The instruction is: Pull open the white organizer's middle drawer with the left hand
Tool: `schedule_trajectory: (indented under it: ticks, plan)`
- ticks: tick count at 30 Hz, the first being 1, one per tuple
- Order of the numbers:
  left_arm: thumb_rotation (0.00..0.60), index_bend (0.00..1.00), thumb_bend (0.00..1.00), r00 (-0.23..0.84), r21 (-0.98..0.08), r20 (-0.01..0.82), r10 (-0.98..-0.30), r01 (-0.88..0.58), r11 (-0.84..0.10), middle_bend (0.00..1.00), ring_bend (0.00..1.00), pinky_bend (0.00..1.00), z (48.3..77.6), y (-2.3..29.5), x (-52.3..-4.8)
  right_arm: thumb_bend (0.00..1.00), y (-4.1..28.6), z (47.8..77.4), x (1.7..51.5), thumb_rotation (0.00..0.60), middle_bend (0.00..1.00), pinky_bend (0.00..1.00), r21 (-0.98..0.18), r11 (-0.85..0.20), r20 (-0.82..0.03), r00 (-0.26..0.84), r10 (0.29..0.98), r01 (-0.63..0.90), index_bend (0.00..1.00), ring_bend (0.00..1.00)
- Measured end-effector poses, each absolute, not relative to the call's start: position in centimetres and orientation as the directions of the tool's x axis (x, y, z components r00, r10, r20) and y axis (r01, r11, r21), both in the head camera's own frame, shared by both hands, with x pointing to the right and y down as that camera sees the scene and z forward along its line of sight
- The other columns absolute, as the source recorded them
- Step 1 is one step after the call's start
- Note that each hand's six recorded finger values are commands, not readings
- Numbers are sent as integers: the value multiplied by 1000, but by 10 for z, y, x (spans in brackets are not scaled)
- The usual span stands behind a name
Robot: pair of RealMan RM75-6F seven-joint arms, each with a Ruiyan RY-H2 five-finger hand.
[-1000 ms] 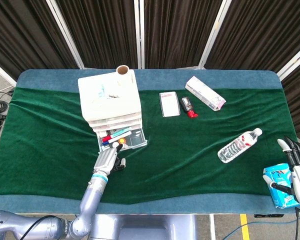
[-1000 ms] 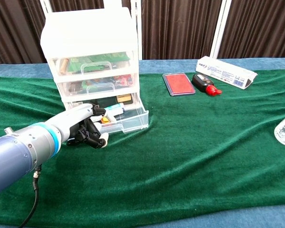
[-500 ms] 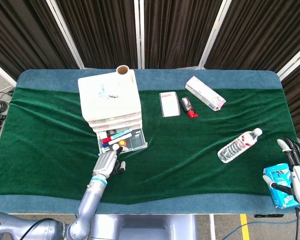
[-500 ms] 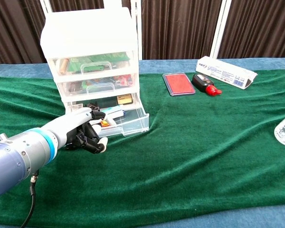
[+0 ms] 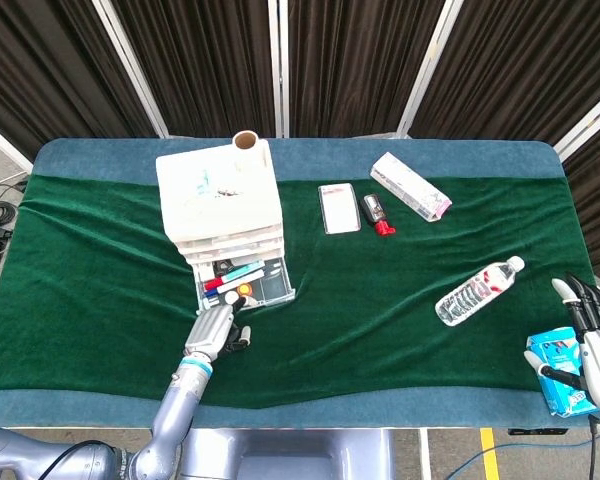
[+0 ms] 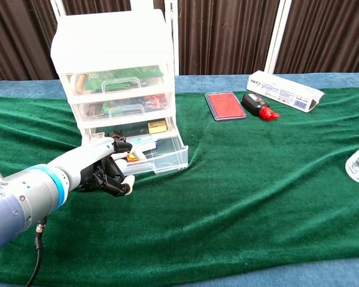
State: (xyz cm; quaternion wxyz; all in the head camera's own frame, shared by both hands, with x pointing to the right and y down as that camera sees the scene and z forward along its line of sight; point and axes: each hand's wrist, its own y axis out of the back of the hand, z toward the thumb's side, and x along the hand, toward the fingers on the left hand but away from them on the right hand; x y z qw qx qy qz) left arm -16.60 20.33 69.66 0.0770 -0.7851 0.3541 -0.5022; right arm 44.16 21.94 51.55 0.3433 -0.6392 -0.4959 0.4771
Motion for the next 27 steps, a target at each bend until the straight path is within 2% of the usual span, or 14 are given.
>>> schedule_trajectory:
  ticks: [1, 3, 5, 13, 16, 19, 22, 24, 27]
  plan:
    - [600, 231, 610, 245, -477, 733, -634, -480, -736, 944, 901, 927, 696, 203, -166, 44, 219, 516, 441, 600, 0, 0, -912, -274, -270, 53, 961, 306, 55, 0]
    - [600, 100, 601, 249, -481, 726, -641, -482, -732, 944, 901, 927, 695, 202, -166, 44, 220, 516, 441, 600, 0, 0, -912, -274, -271, 53, 961, 306, 54, 0]
    - [600, 17, 591, 257, -490, 712, -653, -484, -725, 944, 900, 927, 693, 201, -166, 44, 220, 516, 441, 600, 0, 0, -911, -275, -273, 53, 961, 306, 53, 0]
    - [600, 0, 578, 277, -526, 657, -701, -498, -690, 943, 900, 915, 683, 193, -167, 44, 220, 517, 441, 600, 0, 0, -912, -277, -274, 52, 960, 302, 50, 0]
    - [600, 0, 569, 292, -554, 624, -725, -489, -674, 884, 846, 869, 676, 191, -168, 43, 219, 516, 442, 600, 0, 0, -914, -274, -272, 51, 961, 299, 48, 0]
    - [600, 0, 550, 312, -598, 579, -754, -466, -652, 718, 685, 770, 666, 190, -172, 44, 219, 517, 443, 600, 0, 0, -915, -272, -271, 46, 961, 297, 48, 0]
    - [600, 0, 532, 333, -658, 520, -787, -431, -617, 500, 495, 624, 653, 192, -181, 42, 218, 516, 443, 600, 0, 0, -919, -267, -266, 44, 963, 290, 48, 0]
    - [600, 0, 505, 348, -698, 479, -806, -405, -590, 308, 314, 466, 643, 195, -189, 43, 218, 516, 443, 600, 0, 0, -920, -265, -264, 45, 964, 287, 48, 0]
    - [600, 0, 456, 366, -740, 442, -819, -367, -563, 86, 68, 288, 633, 203, -204, 43, 219, 516, 442, 600, 0, 0, -924, -263, -261, 45, 964, 279, 48, 0]
